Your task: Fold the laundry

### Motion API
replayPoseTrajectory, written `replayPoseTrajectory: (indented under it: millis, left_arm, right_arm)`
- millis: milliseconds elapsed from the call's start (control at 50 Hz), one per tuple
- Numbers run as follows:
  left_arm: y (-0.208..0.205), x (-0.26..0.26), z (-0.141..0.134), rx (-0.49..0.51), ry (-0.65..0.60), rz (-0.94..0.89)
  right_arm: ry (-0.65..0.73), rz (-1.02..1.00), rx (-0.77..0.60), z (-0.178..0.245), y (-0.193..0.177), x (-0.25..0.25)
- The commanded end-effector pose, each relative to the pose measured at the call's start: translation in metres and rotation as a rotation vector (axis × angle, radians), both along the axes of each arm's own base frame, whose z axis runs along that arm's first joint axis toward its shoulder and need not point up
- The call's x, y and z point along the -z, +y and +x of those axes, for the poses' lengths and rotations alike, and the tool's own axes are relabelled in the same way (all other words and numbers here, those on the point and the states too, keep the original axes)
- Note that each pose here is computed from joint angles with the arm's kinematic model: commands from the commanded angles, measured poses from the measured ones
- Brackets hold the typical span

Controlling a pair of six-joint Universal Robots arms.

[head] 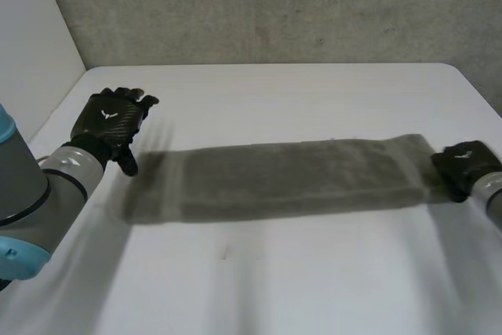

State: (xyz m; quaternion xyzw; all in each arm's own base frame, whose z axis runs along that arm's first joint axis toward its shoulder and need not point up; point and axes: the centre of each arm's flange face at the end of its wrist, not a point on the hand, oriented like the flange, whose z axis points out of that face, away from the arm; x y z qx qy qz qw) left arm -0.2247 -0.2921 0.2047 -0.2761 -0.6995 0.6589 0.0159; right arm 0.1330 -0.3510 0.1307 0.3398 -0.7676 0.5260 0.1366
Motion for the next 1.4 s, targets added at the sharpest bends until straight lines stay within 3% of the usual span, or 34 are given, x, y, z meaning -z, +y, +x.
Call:
replayPoseTrajectory:
  millis: [20, 80, 180, 220, 240, 280, 300, 320, 340, 380, 400, 440, 600, 680, 780, 820, 840, 880, 900, 940, 1140, 1400]
  left_arm:
    - [0.003, -0.009, 0.001, -0.001, 0.013, -0.022]
    - [0.004, -0.01, 0.0, -0.001, 0.026, -0.02]
    - [0.005, -0.01, 0.0, 0.0, 0.035, -0.016]
    - [0.005, -0.01, 0.001, -0.004, 0.036, -0.012]
    - [0.005, -0.01, 0.001, -0.004, 0.036, -0.012]
    - [0.006, -0.009, 0.001, -0.004, 0.035, -0.009]
    - [0.006, -0.009, 0.002, -0.005, 0.035, -0.009]
    - [0.008, -0.011, 0.002, -0.004, 0.036, -0.014]
    - [0.008, -0.011, 0.002, -0.004, 0.036, -0.014]
    - [0.008, -0.012, 0.003, -0.007, 0.037, -0.017]
    - [0.008, -0.012, 0.003, -0.007, 0.037, -0.017]
    - [0.009, -0.012, 0.002, -0.005, 0.037, -0.018]
    - [0.011, -0.006, 0.003, -0.005, 0.032, 0.001]
    - [0.011, -0.006, 0.003, -0.004, 0.033, 0.001]
    - [0.013, -0.005, 0.002, 0.002, 0.032, 0.004]
    - [0.014, -0.005, 0.0, 0.007, 0.031, 0.006]
    - [0.014, -0.005, 0.0, 0.007, 0.031, 0.006]
    - [0.014, -0.005, 0.0, 0.007, 0.031, 0.006]
    - [0.014, -0.005, 0.0, 0.008, 0.032, 0.003]
    - [0.015, -0.005, 0.0, 0.008, 0.032, 0.004]
    - [0.016, -0.002, -0.002, 0.014, 0.029, 0.016]
    - [0.018, 0.002, -0.001, 0.013, 0.026, 0.027]
  right_arm:
    - [0.211, -0.069, 0.148, -0.058, -0.018, -0.022]
    - [0.186, -0.146, 0.15, -0.053, -0.022, -0.04]
    - [0.014, -0.283, 0.043, 0.002, -0.012, -0.08]
    - [-0.096, -0.316, -0.096, 0.052, 0.006, -0.094]
    - [-0.096, -0.316, -0.097, 0.052, 0.007, -0.094]
    - [-0.176, -0.3, -0.297, 0.11, 0.038, -0.095]
    - [-0.176, -0.3, -0.298, 0.11, 0.038, -0.095]
    - [-0.201, -0.28, -0.414, 0.14, 0.059, -0.091]
    - [-0.202, -0.28, -0.416, 0.14, 0.059, -0.091]
    - [-0.239, -0.246, -0.643, 0.196, 0.107, -0.077]
    - [-0.239, -0.246, -0.644, 0.196, 0.107, -0.077]
    - [-0.267, -0.201, -0.808, 0.232, 0.149, -0.056]
    - [-0.248, -0.076, -0.995, 0.27, 0.206, 0.003]
    - [-0.24, -0.072, -0.979, 0.272, 0.205, 0.009]
    - [-0.247, -0.113, -0.842, 0.266, 0.189, -0.015]
    - [-0.284, -0.173, -0.59, 0.239, 0.148, -0.048]
    - [-0.285, -0.173, -0.589, 0.239, 0.148, -0.048]
    - [-0.381, -0.189, -0.339, 0.202, 0.101, -0.065]
    - [-0.382, -0.189, -0.338, 0.202, 0.101, -0.065]
    - [-0.49, -0.166, -0.204, 0.176, 0.07, -0.069]
    - [-0.538, 0.0, -0.036, 0.147, 0.027, -0.031]
    - [-0.559, 0.028, -0.011, 0.148, -0.005, 0.001]
